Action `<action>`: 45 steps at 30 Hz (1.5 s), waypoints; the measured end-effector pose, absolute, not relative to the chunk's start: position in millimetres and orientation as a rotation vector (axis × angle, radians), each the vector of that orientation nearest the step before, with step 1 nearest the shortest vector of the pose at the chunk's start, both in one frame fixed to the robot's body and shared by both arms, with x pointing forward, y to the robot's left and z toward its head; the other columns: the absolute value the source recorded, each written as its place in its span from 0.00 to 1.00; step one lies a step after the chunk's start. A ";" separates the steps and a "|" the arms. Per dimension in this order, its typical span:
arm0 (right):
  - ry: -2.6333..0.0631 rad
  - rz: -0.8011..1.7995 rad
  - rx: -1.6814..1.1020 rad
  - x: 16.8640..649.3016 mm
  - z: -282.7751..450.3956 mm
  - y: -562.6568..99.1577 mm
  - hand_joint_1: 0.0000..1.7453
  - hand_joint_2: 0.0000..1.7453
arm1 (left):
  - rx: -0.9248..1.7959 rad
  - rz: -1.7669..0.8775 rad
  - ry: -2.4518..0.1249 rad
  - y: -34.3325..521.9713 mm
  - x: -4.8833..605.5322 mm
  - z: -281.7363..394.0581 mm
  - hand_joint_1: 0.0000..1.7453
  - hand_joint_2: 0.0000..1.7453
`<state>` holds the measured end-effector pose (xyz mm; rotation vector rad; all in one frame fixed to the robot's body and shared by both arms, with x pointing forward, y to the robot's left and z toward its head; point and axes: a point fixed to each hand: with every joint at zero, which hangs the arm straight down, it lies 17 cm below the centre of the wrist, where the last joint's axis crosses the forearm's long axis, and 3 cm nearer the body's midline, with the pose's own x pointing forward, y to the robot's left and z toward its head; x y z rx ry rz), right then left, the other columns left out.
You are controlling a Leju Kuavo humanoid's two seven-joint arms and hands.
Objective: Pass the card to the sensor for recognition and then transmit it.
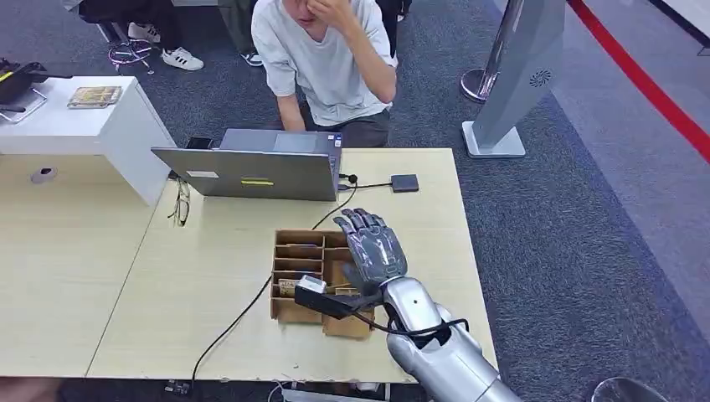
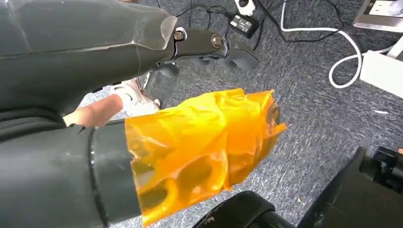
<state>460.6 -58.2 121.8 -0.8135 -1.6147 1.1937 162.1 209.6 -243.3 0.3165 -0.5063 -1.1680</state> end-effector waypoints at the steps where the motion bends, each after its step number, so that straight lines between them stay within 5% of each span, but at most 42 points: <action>1: -1.614 1.194 -0.813 460.6 121.7 -58.2 0.24 1.00 | 0.316 -1.168 -0.506 209.6 161.9 -243.3 0.00 0.00; 23: -1.586 1.204 -0.815 461.4 111.8 -61.9 0.31 1.00 | 0.316 -1.168 -0.501 210.1 159.7 -244.0 0.00 0.00; 26: -1.586 1.204 -0.815 461.4 111.7 -62.1 0.48 1.00 | 0.316 -1.168 -0.501 210.0 159.4 -244.1 0.00 0.00; 37: -1.584 1.204 -0.815 461.5 111.4 -62.4 0.56 1.00 | 0.315 -1.168 -0.499 210.1 158.3 -244.4 0.00 0.00; 45: -1.582 1.200 -0.819 462.2 111.6 -63.5 0.83 1.00 | 0.316 -1.167 -0.497 210.3 158.1 -244.5 0.00 0.00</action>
